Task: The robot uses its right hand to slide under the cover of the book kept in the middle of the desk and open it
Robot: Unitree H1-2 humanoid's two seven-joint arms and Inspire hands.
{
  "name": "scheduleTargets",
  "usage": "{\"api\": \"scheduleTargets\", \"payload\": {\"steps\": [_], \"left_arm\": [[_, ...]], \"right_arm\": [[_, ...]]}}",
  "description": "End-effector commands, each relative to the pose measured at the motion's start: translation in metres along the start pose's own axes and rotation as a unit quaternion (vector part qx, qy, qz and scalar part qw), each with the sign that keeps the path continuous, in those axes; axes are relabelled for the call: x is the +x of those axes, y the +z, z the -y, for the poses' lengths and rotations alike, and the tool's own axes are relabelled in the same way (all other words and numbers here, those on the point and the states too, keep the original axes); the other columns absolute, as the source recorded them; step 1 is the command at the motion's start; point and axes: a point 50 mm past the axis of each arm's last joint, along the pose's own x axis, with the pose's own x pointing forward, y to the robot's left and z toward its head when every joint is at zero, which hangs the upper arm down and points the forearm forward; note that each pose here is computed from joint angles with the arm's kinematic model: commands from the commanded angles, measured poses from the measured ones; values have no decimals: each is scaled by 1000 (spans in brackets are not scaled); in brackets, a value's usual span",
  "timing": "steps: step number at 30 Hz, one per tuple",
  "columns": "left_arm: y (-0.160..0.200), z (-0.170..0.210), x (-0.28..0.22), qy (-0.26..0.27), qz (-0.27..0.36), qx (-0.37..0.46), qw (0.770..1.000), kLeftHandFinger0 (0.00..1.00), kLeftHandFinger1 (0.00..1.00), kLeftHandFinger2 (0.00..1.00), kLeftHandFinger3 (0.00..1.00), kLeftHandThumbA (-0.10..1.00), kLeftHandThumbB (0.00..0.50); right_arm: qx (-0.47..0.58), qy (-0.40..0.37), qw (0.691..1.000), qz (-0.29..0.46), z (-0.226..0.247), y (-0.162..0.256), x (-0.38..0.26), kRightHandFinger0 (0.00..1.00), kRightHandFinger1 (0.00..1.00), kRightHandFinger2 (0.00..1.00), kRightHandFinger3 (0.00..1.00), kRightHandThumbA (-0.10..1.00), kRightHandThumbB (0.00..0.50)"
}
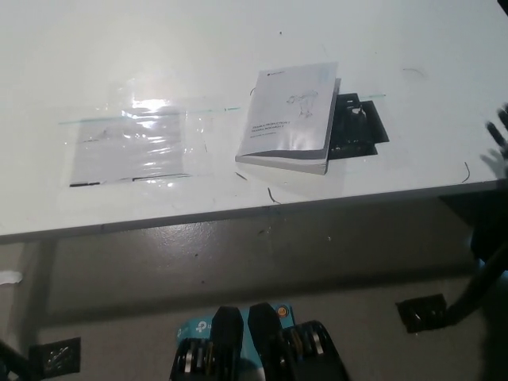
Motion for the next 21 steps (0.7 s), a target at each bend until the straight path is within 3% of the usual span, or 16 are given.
{"api": "scheduleTargets", "payload": {"steps": [1,3,4,7,9,12,15,16,21], "left_arm": [[15,9,1,-24,22,-10,999,1000,1000,1000,1000,1000,0],[14,9,2,-19,24,-11,999,1000,1000,1000,1000,1000,0],[14,9,2,-18,24,-11,999,1000,1000,1000,1000,1000,0],[12,9,1,-14,23,-8,1000,1000,1000,1000,1000,1000,0],[13,9,-1,-20,23,-4,1000,1000,1000,1000,1000,1000,0],[13,11,-1,-18,21,-11,1000,1000,1000,1000,1000,1000,0],[13,13,-1,-22,20,-11,1000,1000,1000,1000,1000,1000,0],[13,13,-2,-31,20,-6,999,1000,1000,1000,1000,1000,0],[12,14,0,-24,25,-3,999,1000,1000,1000,1000,1000,0]], "right_arm": [[18,-20,997,69,17,36,-15,670,745,872,1000,955,183],[32,-42,995,82,34,38,-20,797,832,956,1000,1000,122],[33,-44,995,83,37,38,-20,803,835,957,1000,1000,121],[41,-92,990,96,77,33,-26,956,967,1000,1000,1000,93],[32,-122,987,98,93,28,-29,822,895,1000,1000,1000,85],[34,-151,983,96,110,19,-32,704,776,947,1000,1000,89],[34,-170,980,92,124,6,-35,706,787,936,1000,1000,82],[34,-187,978,83,128,1,-35,689,765,901,1000,1000,100],[32,-199,978,52,138,-32,-38,763,795,950,1000,1000,59]]}}
